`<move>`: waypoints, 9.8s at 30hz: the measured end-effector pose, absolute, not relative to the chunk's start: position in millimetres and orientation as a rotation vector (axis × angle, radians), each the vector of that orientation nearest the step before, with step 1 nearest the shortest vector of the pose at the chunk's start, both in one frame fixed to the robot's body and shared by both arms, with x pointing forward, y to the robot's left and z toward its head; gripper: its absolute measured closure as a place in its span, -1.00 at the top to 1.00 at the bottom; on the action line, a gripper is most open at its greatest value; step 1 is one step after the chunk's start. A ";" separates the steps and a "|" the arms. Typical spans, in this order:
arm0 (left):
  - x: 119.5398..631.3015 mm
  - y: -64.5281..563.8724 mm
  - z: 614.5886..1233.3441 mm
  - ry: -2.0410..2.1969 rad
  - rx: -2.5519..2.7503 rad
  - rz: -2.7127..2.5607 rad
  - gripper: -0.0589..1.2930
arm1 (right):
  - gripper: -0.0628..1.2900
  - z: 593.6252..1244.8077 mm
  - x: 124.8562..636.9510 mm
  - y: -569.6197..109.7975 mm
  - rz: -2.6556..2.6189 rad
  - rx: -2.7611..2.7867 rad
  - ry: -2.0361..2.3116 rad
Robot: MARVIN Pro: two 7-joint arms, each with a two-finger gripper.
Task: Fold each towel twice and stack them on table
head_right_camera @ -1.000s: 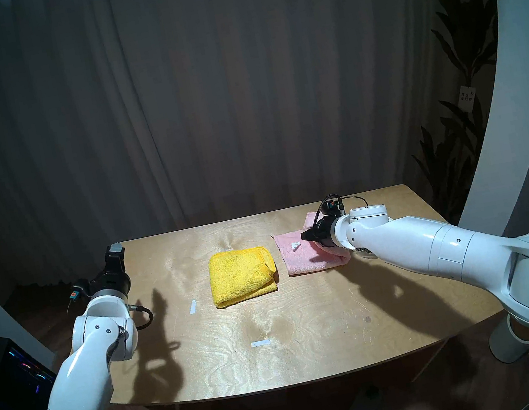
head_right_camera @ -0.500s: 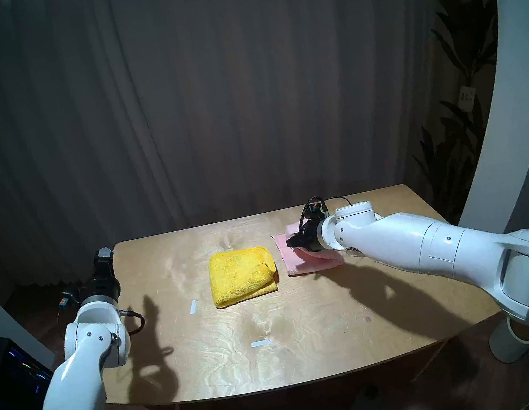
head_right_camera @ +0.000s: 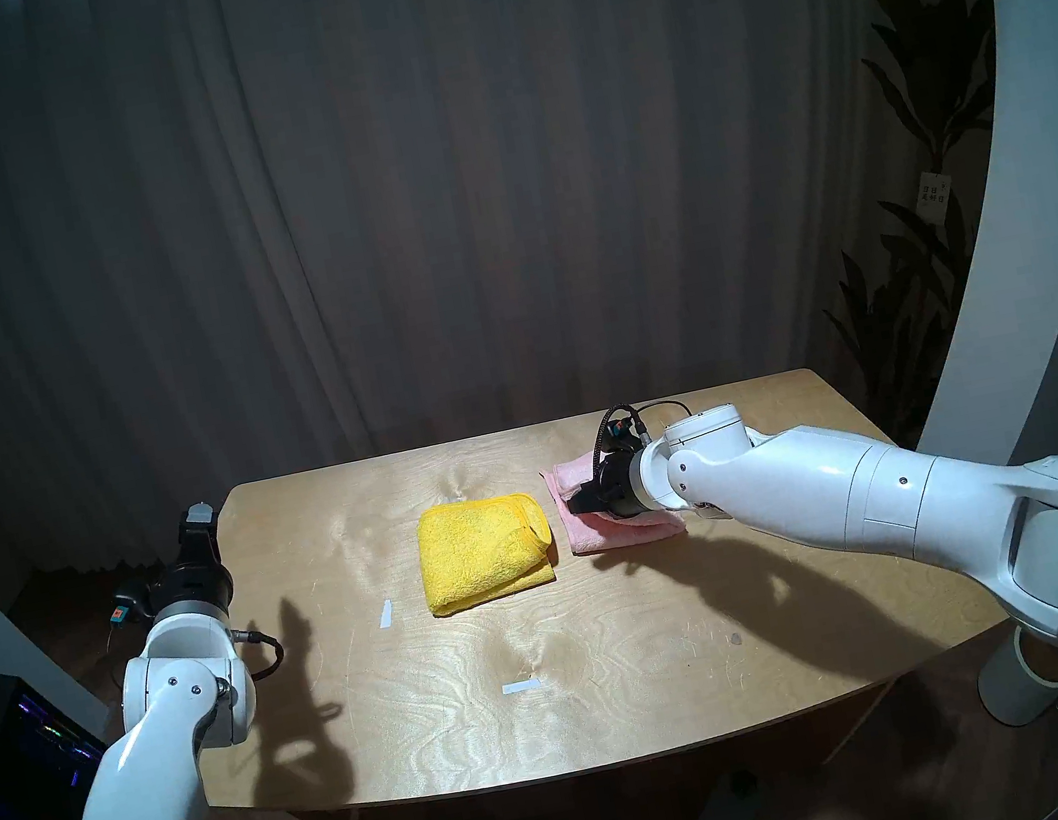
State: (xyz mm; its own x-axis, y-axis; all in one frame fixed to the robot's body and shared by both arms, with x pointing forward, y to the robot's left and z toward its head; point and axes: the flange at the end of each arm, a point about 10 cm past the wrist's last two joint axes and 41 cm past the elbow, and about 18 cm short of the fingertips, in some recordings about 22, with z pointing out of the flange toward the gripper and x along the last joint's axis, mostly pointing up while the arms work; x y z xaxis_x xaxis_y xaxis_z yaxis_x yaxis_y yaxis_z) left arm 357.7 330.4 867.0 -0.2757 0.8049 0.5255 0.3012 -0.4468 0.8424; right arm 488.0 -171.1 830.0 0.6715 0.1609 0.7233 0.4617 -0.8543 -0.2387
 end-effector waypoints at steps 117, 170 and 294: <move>367.9 43.0 872.3 0.886 1.865 0.746 0.94 | 0.90 852.8 353.2 -325.0 -1.010 -1.683 1.347; 416.8 0.9 791.1 1.021 1.922 0.637 0.94 | 0.90 793.2 406.5 -291.0 -0.819 -1.852 1.267; 473.4 119.1 906.0 0.935 1.646 1.178 -0.95 | -0.95 909.8 487.0 -162.8 -0.800 -1.585 0.933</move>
